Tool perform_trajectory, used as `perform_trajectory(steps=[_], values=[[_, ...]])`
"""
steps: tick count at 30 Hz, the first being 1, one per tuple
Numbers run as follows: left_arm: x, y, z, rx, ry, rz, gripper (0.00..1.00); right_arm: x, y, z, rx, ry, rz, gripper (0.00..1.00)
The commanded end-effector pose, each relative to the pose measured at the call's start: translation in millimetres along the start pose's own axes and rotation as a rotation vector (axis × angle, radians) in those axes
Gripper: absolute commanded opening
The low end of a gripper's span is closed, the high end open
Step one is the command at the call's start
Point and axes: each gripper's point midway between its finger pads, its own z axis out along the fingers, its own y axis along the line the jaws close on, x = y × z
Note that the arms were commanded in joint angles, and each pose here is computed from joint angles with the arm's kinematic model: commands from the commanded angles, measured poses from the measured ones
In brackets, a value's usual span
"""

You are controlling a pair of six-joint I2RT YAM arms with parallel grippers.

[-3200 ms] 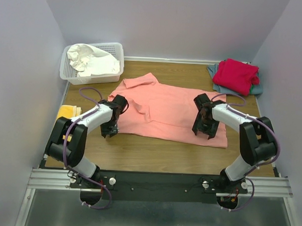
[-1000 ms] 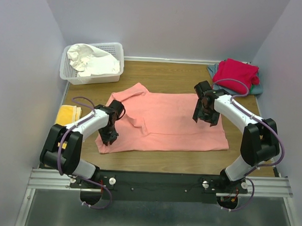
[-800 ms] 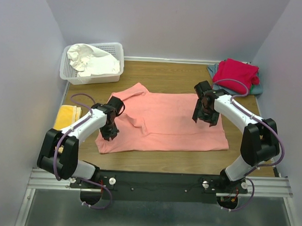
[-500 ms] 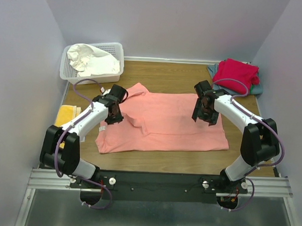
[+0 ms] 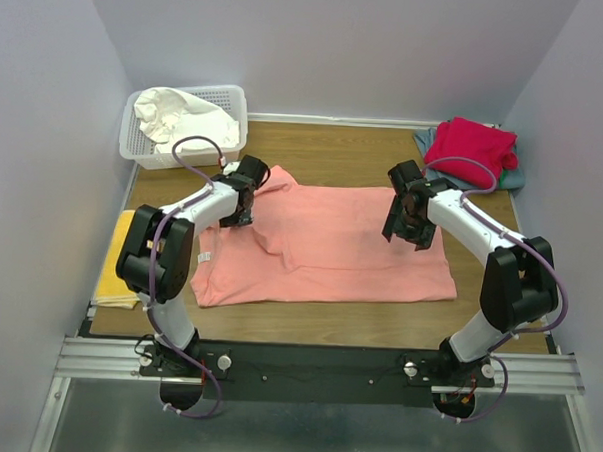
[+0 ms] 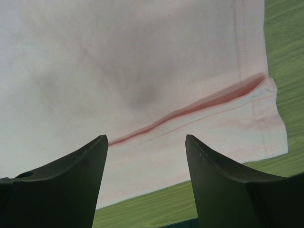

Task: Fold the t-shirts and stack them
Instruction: Fold the tshirt

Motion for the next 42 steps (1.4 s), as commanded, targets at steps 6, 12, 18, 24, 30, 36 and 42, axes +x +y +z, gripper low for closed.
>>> perform_trajectory(steps=[6,12,18,24,30,36,42], values=[[-19,16,24,-0.065,-0.036,0.009,0.24,1,4,-1,-0.013,-0.003,0.034,0.74],[-14,16,27,-0.048,-0.021,0.022,0.00,2,4,0,-0.009,0.001,0.037,0.74],[-17,16,21,-0.030,-0.029,0.018,0.09,5,3,3,-0.004,0.012,0.035,0.74],[-29,14,7,-0.001,-0.058,0.008,0.14,6,4,3,-0.006,0.013,0.034,0.74],[-35,8,-3,0.043,-0.061,0.015,0.20,7,3,4,-0.004,0.016,0.025,0.74],[-31,0,-9,0.111,-0.048,0.031,0.38,7,2,5,0.001,0.018,0.022,0.74],[-20,-5,-5,0.143,-0.015,0.051,0.40,7,2,6,0.005,0.018,0.020,0.74]])
